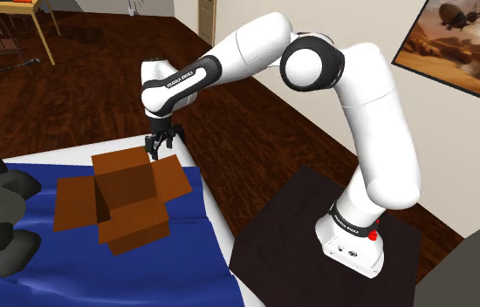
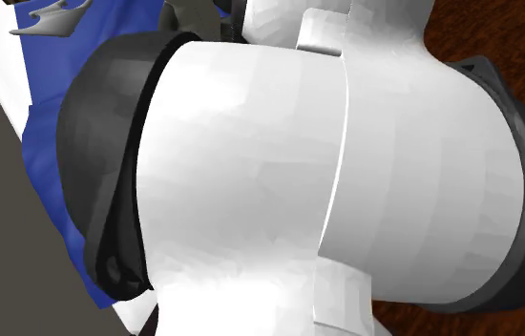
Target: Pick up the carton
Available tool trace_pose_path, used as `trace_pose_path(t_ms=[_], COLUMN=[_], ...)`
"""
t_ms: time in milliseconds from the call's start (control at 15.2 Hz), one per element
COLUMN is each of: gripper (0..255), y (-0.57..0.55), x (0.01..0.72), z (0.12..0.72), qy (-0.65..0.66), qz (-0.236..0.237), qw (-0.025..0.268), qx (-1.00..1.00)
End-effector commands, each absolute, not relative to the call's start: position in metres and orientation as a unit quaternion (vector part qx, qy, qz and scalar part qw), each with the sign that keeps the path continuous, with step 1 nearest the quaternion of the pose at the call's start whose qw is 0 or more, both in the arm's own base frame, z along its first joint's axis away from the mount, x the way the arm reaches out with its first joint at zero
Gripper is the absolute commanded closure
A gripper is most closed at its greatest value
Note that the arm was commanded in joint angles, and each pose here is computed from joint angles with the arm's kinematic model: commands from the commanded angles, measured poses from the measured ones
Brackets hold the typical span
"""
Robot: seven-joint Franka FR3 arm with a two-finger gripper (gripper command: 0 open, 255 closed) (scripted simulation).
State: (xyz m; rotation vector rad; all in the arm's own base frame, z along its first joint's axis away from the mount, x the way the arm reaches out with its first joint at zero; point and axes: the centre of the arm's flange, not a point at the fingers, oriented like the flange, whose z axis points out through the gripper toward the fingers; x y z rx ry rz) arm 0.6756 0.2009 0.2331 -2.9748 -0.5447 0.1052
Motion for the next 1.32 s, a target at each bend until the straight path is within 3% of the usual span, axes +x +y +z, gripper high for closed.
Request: trace_pose_path(t_ms=[0,792,858,1254], gripper=[0,0,255,255], y=[0.213,0.235,0.236,0.236], x=[0.691,0.711,0.711,0.711], z=[0.217,0.155,0.156,0.155], qy=[-0.191,-0.208,-0.208,-0.208], qz=[0.035,0.036,0.036,0.036], qw=[0.062,0.069,0.069,0.069], qx=[-0.979,-0.975,-0.975,-0.975])
